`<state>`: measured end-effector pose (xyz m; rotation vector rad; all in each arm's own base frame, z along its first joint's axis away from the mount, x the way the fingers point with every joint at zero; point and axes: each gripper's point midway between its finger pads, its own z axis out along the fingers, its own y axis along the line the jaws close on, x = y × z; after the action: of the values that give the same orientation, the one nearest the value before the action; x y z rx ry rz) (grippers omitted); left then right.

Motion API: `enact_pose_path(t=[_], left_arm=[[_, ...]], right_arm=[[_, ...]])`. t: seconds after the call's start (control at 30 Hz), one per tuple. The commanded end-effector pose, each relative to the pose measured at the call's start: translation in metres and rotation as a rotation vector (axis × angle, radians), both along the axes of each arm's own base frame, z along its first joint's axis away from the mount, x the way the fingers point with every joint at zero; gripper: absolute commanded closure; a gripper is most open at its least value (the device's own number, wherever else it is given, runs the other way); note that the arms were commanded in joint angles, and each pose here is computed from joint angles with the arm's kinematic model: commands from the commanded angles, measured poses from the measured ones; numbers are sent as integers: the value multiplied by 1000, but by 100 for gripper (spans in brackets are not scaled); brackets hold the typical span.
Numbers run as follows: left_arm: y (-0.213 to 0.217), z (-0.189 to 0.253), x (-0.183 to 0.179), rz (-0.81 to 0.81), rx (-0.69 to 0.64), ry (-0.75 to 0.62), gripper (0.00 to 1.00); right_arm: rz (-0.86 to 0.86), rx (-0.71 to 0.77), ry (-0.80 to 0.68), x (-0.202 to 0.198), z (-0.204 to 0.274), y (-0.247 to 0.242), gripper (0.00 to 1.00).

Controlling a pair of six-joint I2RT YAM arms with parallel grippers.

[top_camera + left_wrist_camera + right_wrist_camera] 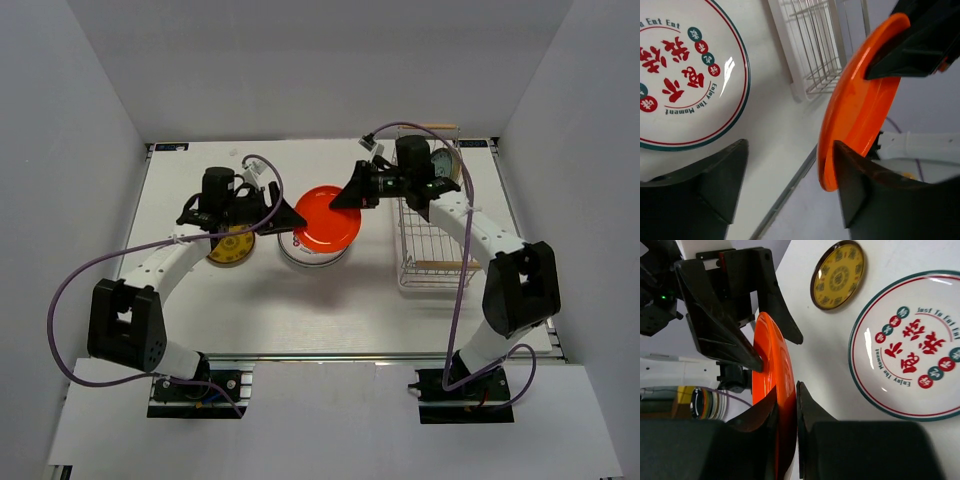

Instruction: Unload the plates from the dish rack

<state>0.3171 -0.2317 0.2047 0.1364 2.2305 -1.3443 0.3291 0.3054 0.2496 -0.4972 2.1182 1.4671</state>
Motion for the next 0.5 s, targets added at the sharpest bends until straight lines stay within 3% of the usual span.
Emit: enact_pose_path(t=[0.0, 0.07, 0.13, 0.23, 0.3, 0.33, 0.43, 0.47], left_arm=[[-10, 16, -6, -78, -47, -73, 26], [-15, 21, -9, -102, -68, -90, 44], [-19, 23, -12, -122, -81, -91, 51], [-20, 24, -15, -137, -90, -92, 71], [-20, 23, -16, -132, -86, -84, 94], [-18, 23, -16, -123, -79, -79, 100], [-13, 22, -15, -73, -46, -72, 100], [-9, 21, -10, -34, -22, -75, 100]], right_arm=[[64, 70, -16, -3, 16, 13, 98], [69, 66, -3, -5, 13, 19, 97], [82, 80, -25, -4, 14, 24, 95], [109, 89, -11, -8, 10, 30, 95], [127, 87, -1, -10, 6, 32, 89], [129, 85, -4, -10, 6, 32, 82], [94, 62, -26, -5, 7, 26, 55], [65, 38, -31, -2, 6, 23, 12]])
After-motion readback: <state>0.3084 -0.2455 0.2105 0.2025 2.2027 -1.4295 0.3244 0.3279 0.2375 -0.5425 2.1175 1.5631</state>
